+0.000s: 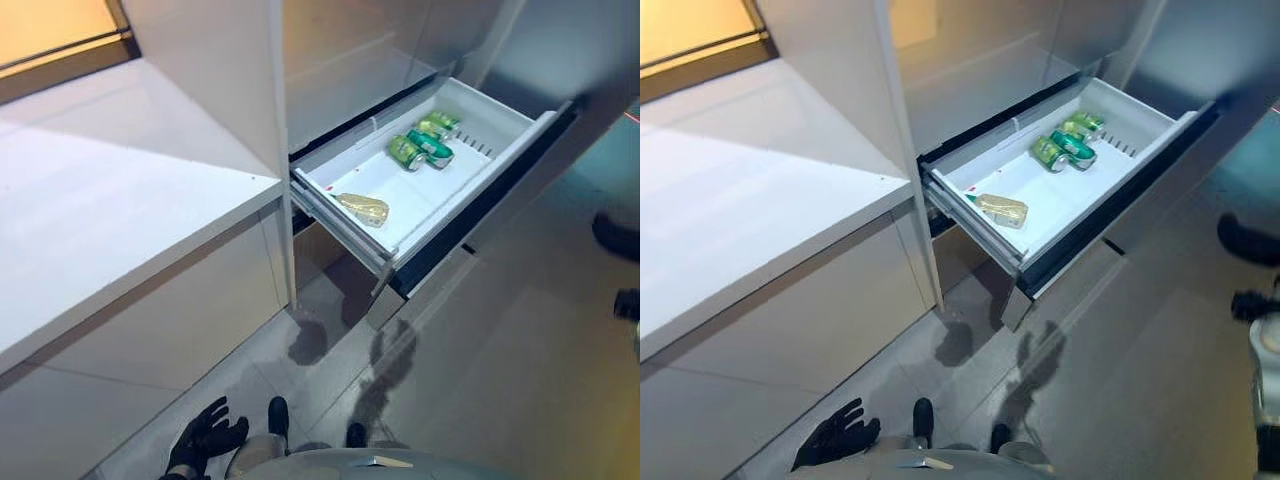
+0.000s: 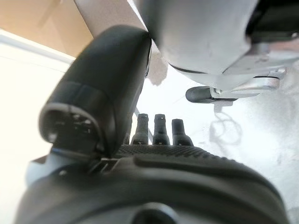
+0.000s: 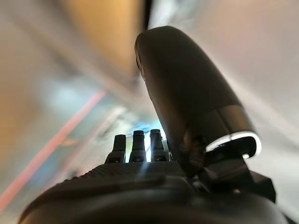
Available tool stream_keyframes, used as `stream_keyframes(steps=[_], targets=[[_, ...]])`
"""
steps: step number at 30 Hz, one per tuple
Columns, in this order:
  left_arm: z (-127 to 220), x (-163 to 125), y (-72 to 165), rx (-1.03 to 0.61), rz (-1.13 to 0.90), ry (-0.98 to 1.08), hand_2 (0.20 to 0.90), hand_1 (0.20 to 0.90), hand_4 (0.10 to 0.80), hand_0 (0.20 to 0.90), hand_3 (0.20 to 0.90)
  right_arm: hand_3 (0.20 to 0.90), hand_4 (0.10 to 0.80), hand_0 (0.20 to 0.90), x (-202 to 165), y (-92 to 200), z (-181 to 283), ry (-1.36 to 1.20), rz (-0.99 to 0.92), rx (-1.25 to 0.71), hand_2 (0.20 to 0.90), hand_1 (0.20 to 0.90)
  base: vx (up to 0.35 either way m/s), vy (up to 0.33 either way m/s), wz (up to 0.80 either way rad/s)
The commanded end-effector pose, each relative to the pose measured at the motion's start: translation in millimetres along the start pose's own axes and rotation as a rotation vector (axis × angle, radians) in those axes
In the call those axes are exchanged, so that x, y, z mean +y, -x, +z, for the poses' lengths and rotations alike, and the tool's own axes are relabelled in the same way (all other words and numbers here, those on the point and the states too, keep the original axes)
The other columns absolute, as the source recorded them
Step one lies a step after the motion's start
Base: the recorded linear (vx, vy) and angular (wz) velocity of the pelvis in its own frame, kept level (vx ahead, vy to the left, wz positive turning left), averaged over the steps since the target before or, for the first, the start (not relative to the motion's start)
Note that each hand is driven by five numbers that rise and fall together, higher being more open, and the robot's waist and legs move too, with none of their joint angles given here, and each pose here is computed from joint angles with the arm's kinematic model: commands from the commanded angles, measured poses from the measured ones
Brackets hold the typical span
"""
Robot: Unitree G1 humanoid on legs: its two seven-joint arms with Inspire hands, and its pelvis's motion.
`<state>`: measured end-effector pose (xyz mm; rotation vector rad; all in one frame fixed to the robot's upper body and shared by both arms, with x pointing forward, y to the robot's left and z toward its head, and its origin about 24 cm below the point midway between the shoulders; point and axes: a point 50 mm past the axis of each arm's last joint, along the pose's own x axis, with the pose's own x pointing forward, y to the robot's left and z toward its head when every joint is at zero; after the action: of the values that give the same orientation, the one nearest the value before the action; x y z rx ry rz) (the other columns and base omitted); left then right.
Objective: Put drinks into fridge and close the fridge
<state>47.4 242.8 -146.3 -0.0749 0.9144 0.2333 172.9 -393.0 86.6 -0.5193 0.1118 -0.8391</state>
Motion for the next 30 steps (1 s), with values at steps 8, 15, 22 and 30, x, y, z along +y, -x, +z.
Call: stream_keyframes(steps=[8, 15, 22, 30], targets=[[27, -1, -5, -0.115, -0.034, -0.130, 0.900, 0.900, 0.800, 0.900, 0.900, 0.900, 0.800, 0.900, 19, -20, 46, -0.291, -0.049, -0.176, 0.900, 0.900, -0.128, -0.068, -0.04], [58, -10, -16, -0.242, -0.005, -0.134, 0.900, 0.900, 0.800, 0.900, 0.900, 0.900, 0.800, 0.900, 59, -32, 93, -0.393, 0.092, -0.321, 0.900, 0.900, -0.133, -0.004, 0.01], [71, -19, -21, -0.263, -0.038, -0.184, 0.900, 0.900, 0.800, 0.900, 0.900, 0.900, 0.800, 0.900, 90, -31, 148, -0.428, 0.286, -0.505, 0.900, 0.900, -0.032, -0.007, 0.12], [99, -8, -23, -0.223, -0.029, -0.215, 0.900, 0.900, 0.800, 0.900, 0.900, 0.900, 0.800, 0.900, 113, -21, 224, -0.401, 0.469, -0.694, 0.900, 0.900, 0.017, 0.068, 0.05]])
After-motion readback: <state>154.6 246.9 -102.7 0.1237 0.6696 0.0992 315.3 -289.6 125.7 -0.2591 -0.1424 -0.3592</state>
